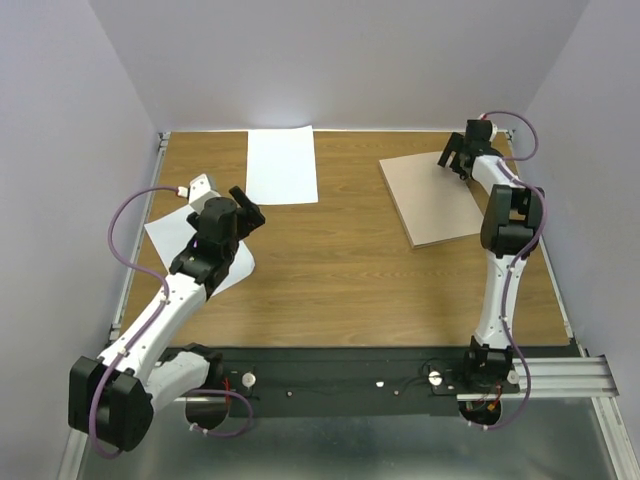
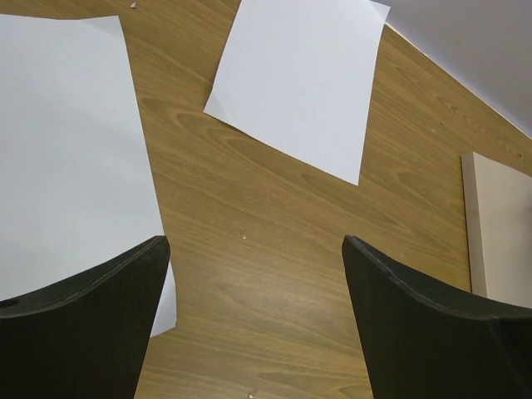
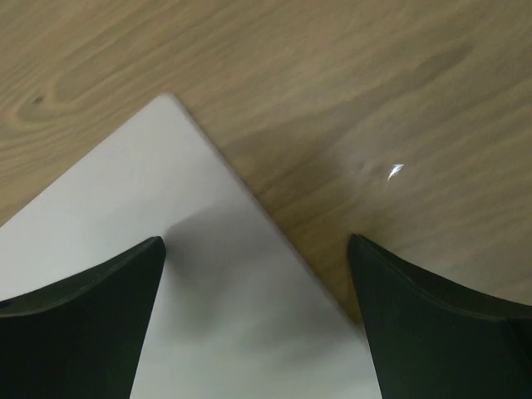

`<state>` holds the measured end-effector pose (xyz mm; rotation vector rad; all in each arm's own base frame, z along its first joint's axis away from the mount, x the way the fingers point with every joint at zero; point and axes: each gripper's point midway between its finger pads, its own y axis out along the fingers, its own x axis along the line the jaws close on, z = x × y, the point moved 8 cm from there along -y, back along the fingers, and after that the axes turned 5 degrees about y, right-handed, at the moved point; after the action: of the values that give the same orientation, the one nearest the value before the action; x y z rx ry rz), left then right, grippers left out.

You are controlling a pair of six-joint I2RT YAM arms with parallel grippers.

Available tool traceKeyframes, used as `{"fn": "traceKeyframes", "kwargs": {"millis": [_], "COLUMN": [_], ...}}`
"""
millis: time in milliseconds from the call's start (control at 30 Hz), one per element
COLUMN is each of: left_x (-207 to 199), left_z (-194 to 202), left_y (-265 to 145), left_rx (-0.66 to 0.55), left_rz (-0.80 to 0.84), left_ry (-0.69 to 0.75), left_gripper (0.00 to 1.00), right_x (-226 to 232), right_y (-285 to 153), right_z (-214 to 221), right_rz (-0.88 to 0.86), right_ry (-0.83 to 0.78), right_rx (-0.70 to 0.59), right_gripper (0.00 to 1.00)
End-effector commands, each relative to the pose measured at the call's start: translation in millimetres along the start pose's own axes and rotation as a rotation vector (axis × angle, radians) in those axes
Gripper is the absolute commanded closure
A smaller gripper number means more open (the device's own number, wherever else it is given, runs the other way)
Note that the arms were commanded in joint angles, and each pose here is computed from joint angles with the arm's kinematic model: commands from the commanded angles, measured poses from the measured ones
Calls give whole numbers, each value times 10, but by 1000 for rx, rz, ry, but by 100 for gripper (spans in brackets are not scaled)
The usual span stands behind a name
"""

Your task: Put the files into the folder

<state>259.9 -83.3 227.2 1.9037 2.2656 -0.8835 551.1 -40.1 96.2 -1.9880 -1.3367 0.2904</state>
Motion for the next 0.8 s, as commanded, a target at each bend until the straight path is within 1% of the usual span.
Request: {"fn": "traceKeyframes", "kwargs": {"millis": [0, 100, 167, 233, 300, 333, 467, 500, 533, 667, 700, 733, 767], "left_x": [-44, -50, -62, -86, -122, -128, -166, -165, -190, -247, -249, -252, -252], "left_z": [-13, 1, 17, 4, 13, 19, 58, 85, 74, 122, 133, 140, 152], "left_y": [107, 160, 198, 224, 252, 259, 276, 279, 285, 293, 298, 302, 303], "left_rx": [11, 29, 41, 48, 65, 70, 95, 101, 91, 123, 127, 131, 137], "left_rz": [35, 33, 33, 42, 60, 64, 95, 106, 125, 183, 188, 191, 194], "left_ry": [15, 17, 20, 18, 24, 28, 14, 12, 5, 0, 2, 2, 3], "left_gripper": [6, 6, 6, 6, 6, 6, 6, 6, 6, 6, 6, 6, 6], "right_x": [-36, -21, 25, 74, 74, 88, 83, 39, 35, 75, 108, 75, 80], "right_y": [246, 279, 273, 231, 206, 178, 8, -20, -47, -220, -312, -374, -415], "right_z": [120, 243, 365, 422, 530, 559, 672, 799, 838, 963, 919, 1041, 1043], "right_rz": [-47, -86, -164, -234, -269, -282, -275, -266, -262, -243, -248, -237, -222], "right_ry": [-21, -13, -12, -10, -19, -23, -63, -80, -87, -122, -118, -119, -123], "right_rx": [99, 148, 207, 246, 288, 298, 315, 343, 346, 341, 325, 349, 331], "right_gripper": [0, 1, 2, 5, 11, 11, 12, 12, 13, 14, 14, 14, 14]}}
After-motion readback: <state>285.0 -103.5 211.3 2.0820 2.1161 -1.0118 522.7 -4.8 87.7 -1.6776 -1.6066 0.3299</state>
